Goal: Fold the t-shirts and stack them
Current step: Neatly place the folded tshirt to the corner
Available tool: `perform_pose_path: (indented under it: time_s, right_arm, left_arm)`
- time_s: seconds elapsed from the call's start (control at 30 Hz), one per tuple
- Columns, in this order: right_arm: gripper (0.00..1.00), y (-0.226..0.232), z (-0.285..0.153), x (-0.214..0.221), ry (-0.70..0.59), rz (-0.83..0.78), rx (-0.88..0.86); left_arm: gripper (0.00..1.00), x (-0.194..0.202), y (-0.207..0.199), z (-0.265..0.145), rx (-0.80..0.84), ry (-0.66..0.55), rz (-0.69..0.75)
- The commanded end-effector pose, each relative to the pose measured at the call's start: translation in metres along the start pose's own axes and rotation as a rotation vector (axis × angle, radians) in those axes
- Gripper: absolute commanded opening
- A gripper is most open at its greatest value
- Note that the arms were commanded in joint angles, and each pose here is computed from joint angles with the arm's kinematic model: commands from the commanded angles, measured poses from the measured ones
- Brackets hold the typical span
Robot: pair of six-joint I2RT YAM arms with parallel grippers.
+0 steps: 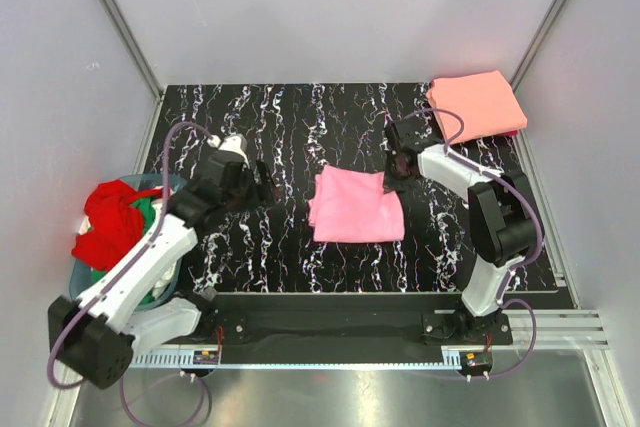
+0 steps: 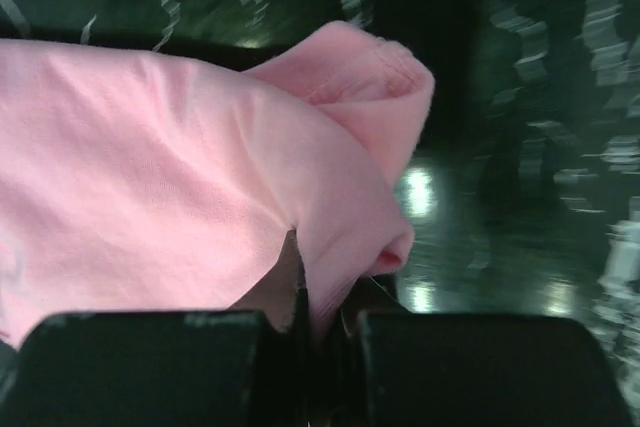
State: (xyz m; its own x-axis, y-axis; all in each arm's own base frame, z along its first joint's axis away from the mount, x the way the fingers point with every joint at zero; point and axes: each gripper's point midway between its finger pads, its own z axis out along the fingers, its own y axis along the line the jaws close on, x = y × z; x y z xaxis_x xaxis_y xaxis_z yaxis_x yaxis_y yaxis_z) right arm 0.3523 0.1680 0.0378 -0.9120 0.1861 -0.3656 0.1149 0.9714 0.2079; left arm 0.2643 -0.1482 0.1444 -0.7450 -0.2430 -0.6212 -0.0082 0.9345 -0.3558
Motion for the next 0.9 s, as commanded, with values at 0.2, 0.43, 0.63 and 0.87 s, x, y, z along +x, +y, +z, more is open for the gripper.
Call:
perform_pose_path:
  time_s: [0.2, 0.43, 0.63, 0.87]
  right_arm:
    - [0.00, -0.083, -0.053, -0.099, -0.184, -0.181, 0.427]
    - [0.00, -0.121, -0.056, -0.148, -0.236, -0.199, 0.569]
    - [0.00, -0.151, -0.065, -0.201, -0.323, -0.208, 0.692]
    - [0.00, -0.169, -0.086, -0.267, -0.443, -0.262, 0.736]
  left_arm:
    - [0.82, -0.032, 0.010, -0.075, -0.049, -0.078, 0.154]
    - [0.84, -0.031, 0.031, -0.086, -0.108, -0.141, 0.215]
    - [0.85, -0.029, 0.043, -0.085, -0.128, -0.194, 0.230]
    - [0.86, -0.031, 0.041, -0.084, -0.113, -0.210, 0.232]
